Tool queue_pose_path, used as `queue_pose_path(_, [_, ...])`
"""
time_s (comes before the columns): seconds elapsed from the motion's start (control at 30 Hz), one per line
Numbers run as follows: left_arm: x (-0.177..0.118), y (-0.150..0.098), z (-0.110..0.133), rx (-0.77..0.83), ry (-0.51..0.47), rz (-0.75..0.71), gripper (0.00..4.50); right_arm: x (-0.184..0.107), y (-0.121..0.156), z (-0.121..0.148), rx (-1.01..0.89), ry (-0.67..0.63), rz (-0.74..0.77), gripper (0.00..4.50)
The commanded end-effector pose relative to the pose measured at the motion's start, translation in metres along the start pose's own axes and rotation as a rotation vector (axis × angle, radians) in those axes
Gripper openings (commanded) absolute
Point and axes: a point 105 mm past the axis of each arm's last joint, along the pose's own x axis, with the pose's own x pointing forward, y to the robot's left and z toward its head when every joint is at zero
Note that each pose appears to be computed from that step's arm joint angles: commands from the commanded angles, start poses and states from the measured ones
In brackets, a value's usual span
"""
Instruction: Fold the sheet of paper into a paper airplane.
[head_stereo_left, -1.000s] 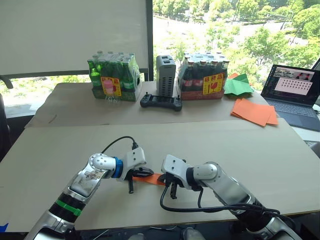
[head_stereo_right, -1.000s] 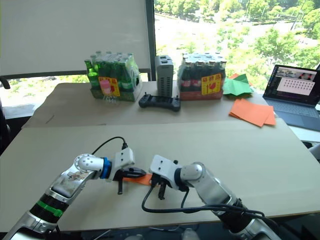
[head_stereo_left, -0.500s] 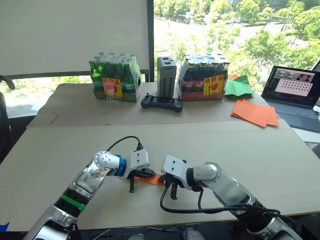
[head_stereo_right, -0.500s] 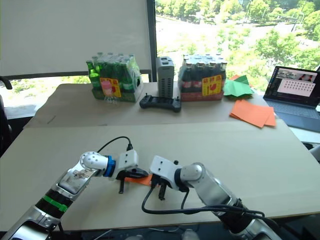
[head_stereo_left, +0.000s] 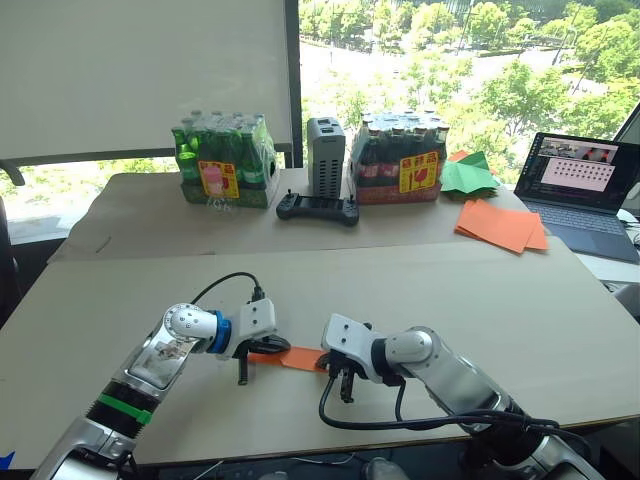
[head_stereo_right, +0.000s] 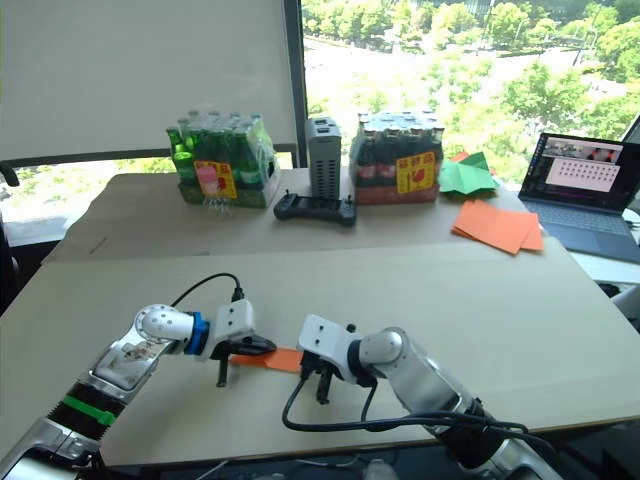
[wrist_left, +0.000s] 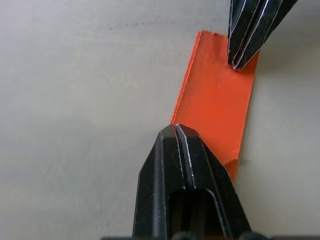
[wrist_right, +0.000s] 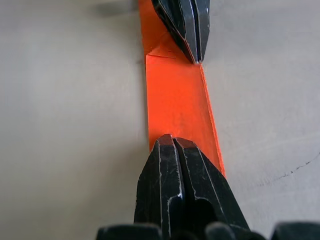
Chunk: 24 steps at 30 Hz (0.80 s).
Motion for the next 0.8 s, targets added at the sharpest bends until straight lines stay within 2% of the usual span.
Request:
queue_pose_path(0.03, [-0.009,-0.009,-0.044,-0.109,0.138,0.006,0.00,0.006,0.011,-0.026,0.063,0.097,0.048,0.02])
queue_pose_path(0.4, [-0.018,-0.005,-0.046,-0.118,0.128,0.062,0.00,0.007,0.009,-0.023,0.054,0.088,0.049,0.02])
queue_pose_path(0.5, [-0.023,0.000,-0.028,-0.108,0.065,0.090,0.00,0.005,0.005,-0.011,0.046,0.031,0.027,0.02])
queue_pose_path(0.6, [-0.037,0.008,-0.006,-0.134,-0.038,0.146,0.00,-0.005,-0.001,0.009,0.017,-0.057,-0.006,0.02])
queue_pose_path(0.8, [-0.072,0.011,0.015,-0.222,-0.148,0.247,0.00,-0.033,-0.010,0.049,-0.004,-0.235,-0.070,0.02])
